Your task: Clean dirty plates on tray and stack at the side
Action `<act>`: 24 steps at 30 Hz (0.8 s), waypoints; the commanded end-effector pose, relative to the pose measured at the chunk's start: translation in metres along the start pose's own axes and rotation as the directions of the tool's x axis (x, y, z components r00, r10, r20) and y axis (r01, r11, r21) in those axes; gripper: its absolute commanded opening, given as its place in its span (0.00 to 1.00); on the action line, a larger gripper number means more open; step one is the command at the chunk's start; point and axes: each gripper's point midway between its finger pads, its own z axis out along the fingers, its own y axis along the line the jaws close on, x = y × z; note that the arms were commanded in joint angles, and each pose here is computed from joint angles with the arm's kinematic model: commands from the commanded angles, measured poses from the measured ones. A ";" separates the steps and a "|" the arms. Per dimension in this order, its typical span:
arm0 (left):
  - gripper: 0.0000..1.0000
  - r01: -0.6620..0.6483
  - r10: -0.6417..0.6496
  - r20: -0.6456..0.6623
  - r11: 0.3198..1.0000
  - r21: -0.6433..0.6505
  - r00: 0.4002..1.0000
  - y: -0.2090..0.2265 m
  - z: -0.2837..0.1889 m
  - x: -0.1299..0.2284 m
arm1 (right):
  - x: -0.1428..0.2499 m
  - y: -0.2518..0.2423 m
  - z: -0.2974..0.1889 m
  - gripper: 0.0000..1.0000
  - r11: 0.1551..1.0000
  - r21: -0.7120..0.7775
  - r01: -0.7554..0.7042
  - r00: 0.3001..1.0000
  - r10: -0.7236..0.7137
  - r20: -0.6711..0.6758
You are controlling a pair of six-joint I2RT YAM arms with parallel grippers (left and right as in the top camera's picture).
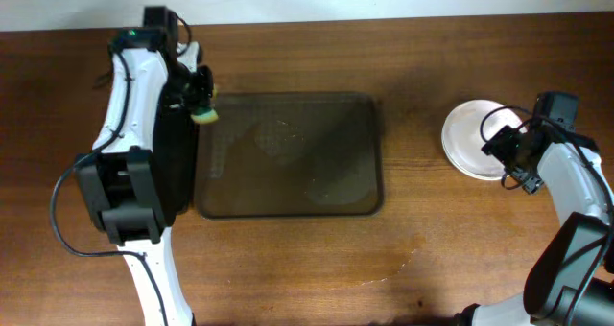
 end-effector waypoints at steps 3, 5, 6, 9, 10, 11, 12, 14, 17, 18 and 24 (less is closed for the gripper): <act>0.01 0.053 -0.043 0.039 0.951 -0.304 0.998 0.061 -0.080 0.009 | -0.011 0.065 -0.076 0.83 0.959 -0.261 0.111 0.990 -0.083 0.116; 0.00 0.132 -0.133 0.021 0.928 -0.350 0.991 0.083 -0.082 0.020 | 0.000 0.090 -0.104 0.85 0.931 -0.312 0.190 0.975 -0.141 0.173; 0.01 0.156 -0.161 0.015 0.924 -0.350 0.987 0.090 -0.079 0.023 | 0.008 0.102 -0.113 0.85 0.917 -0.325 0.230 0.965 -0.173 0.195; 0.07 0.157 -0.190 -0.050 0.908 -0.387 0.980 0.106 -0.060 0.039 | 0.033 0.131 -0.121 0.89 0.880 -0.357 0.315 0.945 -0.257 0.200; 0.36 0.155 -0.197 -0.066 0.903 -0.400 0.978 0.111 -0.053 0.044 | 0.038 0.135 -0.122 0.89 0.872 -0.363 0.328 0.942 -0.271 0.199; 0.75 0.154 -0.203 -0.080 0.902 -0.402 0.976 0.113 -0.047 0.048 | 0.041 0.139 -0.123 0.89 0.866 -0.368 0.338 0.938 -0.281 0.201; 0.99 0.153 -0.207 -0.092 0.902 -0.404 0.974 0.114 -0.041 0.051 | 0.042 0.142 -0.124 0.89 0.862 -0.372 0.344 0.936 -0.286 0.205; 0.99 0.159 -0.205 -0.081 0.910 -0.383 0.975 0.109 -0.043 0.048 | 0.044 0.144 -0.129 0.89 0.854 -0.388 0.346 0.936 -0.289 0.198; 0.99 0.178 -0.194 -0.019 0.933 -0.311 0.981 0.090 -0.072 0.040 | 0.049 0.139 -0.148 0.89 0.851 -0.386 0.357 0.934 -0.315 0.170; 0.99 0.181 -0.179 0.033 0.946 -0.270 0.983 0.078 -0.096 0.035 | 0.049 0.136 -0.161 0.89 0.841 -0.378 0.387 0.922 -0.344 0.179; 0.99 0.090 -0.043 0.338 0.988 -0.125 0.940 0.004 -0.222 0.046 | 0.054 0.097 -0.262 0.89 0.829 -0.333 0.448 0.887 -0.365 0.284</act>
